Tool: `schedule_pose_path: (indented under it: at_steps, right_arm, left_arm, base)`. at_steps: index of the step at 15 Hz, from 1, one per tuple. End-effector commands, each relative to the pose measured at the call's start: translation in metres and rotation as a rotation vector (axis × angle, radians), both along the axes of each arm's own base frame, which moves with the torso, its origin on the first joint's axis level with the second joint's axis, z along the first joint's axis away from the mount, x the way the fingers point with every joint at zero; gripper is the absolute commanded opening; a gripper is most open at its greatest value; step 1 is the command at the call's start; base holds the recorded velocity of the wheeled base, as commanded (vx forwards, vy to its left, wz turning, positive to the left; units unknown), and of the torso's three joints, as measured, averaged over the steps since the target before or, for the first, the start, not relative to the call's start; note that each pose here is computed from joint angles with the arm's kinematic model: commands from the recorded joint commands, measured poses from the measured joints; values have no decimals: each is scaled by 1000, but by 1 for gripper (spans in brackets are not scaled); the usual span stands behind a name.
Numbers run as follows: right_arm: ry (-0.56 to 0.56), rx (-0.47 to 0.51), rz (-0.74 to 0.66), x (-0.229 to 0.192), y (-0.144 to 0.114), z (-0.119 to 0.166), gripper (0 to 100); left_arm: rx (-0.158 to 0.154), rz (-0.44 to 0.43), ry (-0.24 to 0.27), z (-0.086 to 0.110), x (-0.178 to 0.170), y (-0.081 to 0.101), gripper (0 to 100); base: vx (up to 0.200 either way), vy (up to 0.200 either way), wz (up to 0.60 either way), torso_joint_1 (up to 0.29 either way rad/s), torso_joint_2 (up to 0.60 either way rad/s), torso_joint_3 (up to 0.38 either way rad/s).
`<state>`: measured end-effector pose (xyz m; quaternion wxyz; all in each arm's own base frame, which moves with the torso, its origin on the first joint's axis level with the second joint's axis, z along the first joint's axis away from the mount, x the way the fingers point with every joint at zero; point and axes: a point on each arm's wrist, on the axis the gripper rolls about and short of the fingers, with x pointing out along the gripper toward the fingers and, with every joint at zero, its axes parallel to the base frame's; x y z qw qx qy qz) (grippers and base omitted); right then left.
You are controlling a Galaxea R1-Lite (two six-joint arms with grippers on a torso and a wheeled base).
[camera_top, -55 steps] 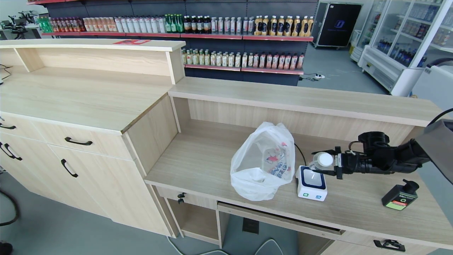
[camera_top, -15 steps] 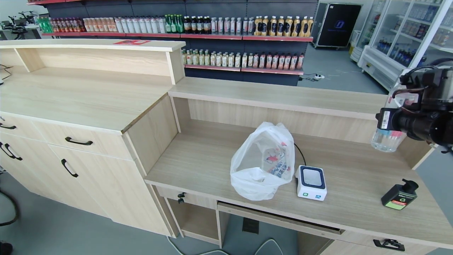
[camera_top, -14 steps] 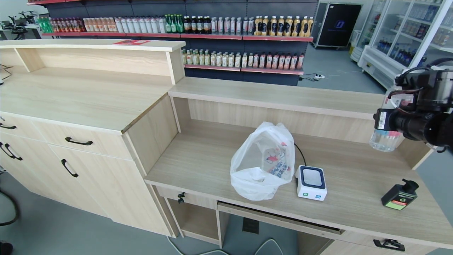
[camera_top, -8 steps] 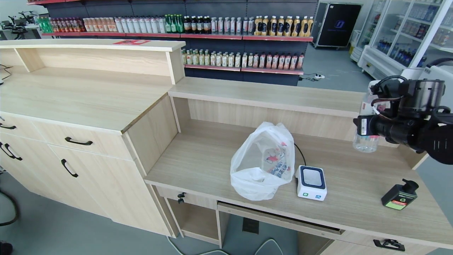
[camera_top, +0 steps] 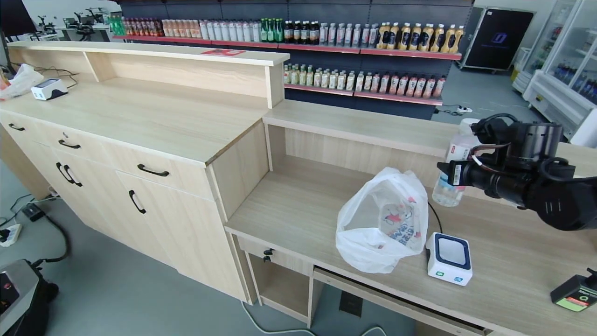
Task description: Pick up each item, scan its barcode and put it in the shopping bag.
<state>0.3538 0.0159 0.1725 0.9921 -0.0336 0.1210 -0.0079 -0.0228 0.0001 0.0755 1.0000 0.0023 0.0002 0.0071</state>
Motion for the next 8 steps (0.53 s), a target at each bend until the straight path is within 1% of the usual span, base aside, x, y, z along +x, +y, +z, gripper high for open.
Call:
schedule_pose_path:
  at_steps: [1, 2, 4, 5, 7, 8]
  right_arm:
    - [64, 10, 21, 17, 4, -30, 0]
    - [87, 15, 24, 24, 5, -47, 0]
    - [72, 19, 26, 29, 5, -63, 0]
    - [56, 24, 55, 35, 7, -71, 0]
    - [30, 11, 159, 41, 12, -83, 0]
    - [19, -27, 233, 44, 14, -92, 0]
  left_arm:
    - [0, 1, 0, 0, 0, 0, 100]
    - [0, 1, 0, 0, 0, 0, 100]
    - [0, 1, 0, 0, 0, 0, 100]
    - [0, 1, 0, 0, 0, 0, 100]
    - [0, 1, 0, 0, 0, 0, 100]
    - [0, 1, 0, 0, 0, 0, 100]
  base:
    - [0, 0, 0, 0, 0, 0]
    - [0, 0, 0, 0, 0, 0]
    - [0, 0, 0, 0, 0, 0]
    - [0, 0, 0, 0, 0, 0]
    - [0, 0, 0, 0, 0, 0]
    - [0, 0, 0, 0, 0, 0]
